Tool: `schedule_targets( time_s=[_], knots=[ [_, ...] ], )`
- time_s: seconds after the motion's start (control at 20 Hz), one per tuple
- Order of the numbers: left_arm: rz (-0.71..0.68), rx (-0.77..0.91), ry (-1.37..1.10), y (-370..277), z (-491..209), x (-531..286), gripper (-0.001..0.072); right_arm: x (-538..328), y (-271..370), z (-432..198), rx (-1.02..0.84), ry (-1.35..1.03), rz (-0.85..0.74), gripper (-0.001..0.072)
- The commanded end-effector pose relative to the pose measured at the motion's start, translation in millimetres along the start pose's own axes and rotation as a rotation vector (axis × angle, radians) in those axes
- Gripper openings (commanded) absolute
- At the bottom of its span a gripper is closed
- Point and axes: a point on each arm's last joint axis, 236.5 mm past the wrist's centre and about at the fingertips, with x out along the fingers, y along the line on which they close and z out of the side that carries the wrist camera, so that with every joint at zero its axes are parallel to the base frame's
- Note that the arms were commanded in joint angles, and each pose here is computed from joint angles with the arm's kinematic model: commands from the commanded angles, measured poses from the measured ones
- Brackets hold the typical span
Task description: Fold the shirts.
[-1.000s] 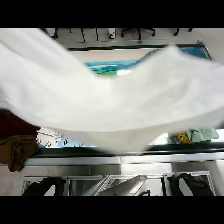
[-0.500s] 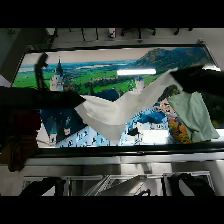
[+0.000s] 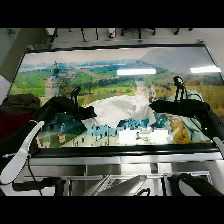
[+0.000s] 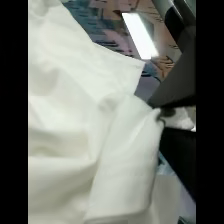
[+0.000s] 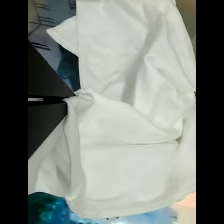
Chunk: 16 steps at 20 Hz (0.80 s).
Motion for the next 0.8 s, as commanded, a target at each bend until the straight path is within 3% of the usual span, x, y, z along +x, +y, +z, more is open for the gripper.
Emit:
schedule_targets(
  time_s=[0.0,0.2,0.45,0.6,0.75],
  knots=[
    [-0.042,-0.006,0.159,6.5,-3.0,-3.8,0.0702,6.4,-6.8,22.8,-0.018,-0.041,-0.026,0.0016],
    [-0.103,-0.006,0.293,11.1,-19.9,-50.8,0.0701,4.8,-8.6,27.7,-0.045,-0.045,-0.041,0.0016],
    [-0.05,-0.116,0.016,54.7,10.5,-99.1,0.0701,6.3,-9.5,24.3,-0.047,-0.031,-0.041,0.0016],
    [-0.033,-0.174,-0.033,73.3,9.9,-87.3,0.07,8.8,-11.2,22.4,-0.043,-0.023,-0.042,0.0016],
    [-0.122,-0.169,-0.037,59.6,15.9,-57.1,0.07,10.0,-12.0,21.5,-0.037,-0.019,-0.042,0.0016]
  ],
)
